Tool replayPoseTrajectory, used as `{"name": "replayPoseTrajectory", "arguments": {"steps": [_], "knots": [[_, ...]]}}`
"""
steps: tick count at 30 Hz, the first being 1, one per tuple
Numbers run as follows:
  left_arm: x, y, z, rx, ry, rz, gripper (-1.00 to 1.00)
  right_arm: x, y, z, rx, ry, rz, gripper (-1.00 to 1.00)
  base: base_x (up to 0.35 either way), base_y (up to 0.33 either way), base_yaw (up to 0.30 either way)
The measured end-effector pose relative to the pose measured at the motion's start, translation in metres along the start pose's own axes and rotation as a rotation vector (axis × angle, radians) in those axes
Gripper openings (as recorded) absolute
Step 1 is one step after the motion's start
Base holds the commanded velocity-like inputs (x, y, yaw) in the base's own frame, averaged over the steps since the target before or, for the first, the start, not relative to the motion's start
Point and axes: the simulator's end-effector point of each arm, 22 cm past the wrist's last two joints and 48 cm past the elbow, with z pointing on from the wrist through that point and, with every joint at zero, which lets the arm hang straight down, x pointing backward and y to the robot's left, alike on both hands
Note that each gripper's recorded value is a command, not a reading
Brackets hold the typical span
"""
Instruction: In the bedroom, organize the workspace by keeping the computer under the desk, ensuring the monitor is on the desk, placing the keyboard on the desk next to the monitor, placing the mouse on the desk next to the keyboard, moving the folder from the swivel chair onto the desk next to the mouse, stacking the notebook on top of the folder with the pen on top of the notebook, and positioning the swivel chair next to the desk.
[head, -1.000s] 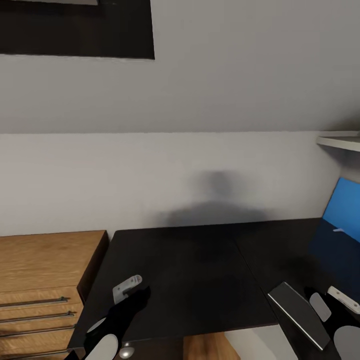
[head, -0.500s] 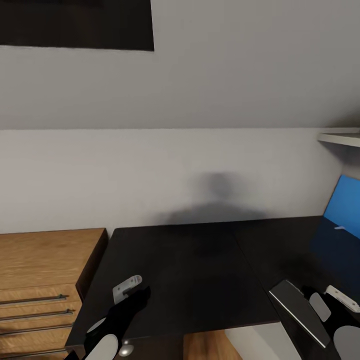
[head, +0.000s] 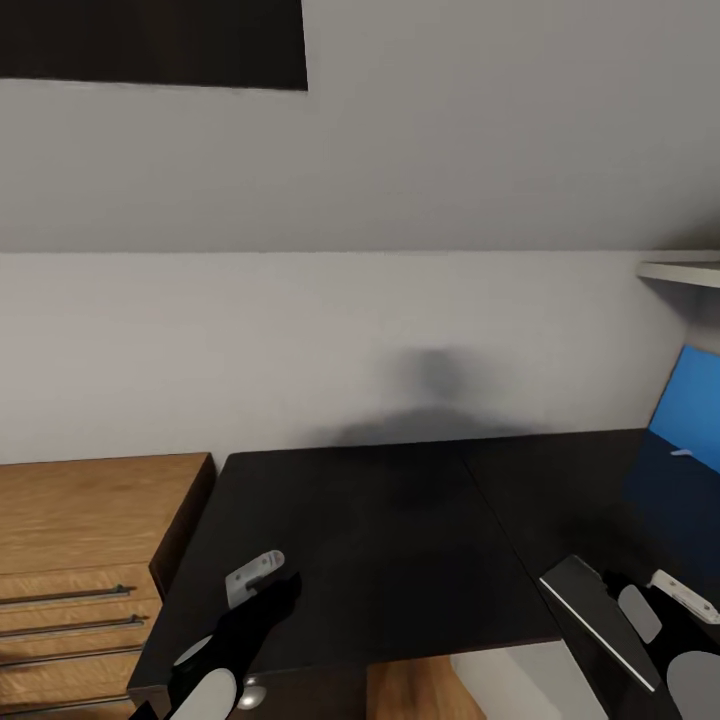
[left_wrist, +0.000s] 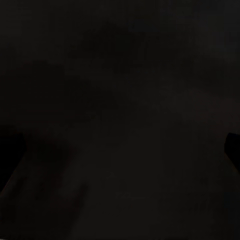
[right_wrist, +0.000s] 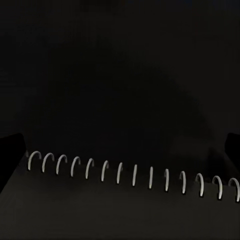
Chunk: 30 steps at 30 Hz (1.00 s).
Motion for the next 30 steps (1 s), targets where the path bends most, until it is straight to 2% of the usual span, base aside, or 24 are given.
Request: {"name": "replayPoseTrajectory", "arguments": {"steps": [4,7,14,20,23,30], "knots": [[0.000,0.000,0.000,0.001,0.000,0.001,1.00,0.000,0.000,0.000,-0.001,-0.001,0.000,1.00,0.000,0.000,0.000],[0.006,-0.004,-0.002,0.010,0.008,0.021,1.00,-0.001,0.000,0.000,-0.001,-0.004,0.001,1.00,0.193,0.000,0.000],[0.009,-0.005,-0.002,0.013,0.011,0.030,1.00,-0.006,0.003,-0.001,-0.008,-0.015,0.004,1.00,0.145,0.000,0.000],[0.018,-0.015,-0.004,0.028,0.023,0.031,1.00,0.016,0.013,-0.006,-0.029,0.013,-0.039,1.00,0.000,0.000,0.000],[0.019,-0.019,-0.005,0.034,0.026,0.026,1.00,0.012,0.033,-0.010,-0.060,-0.002,-0.012,1.00,0.000,0.000,0.000],[0.021,-0.022,-0.006,0.038,0.029,0.027,1.00,-0.007,0.041,-0.010,-0.066,-0.039,0.009,1.00,0.000,0.000,0.000]]}}
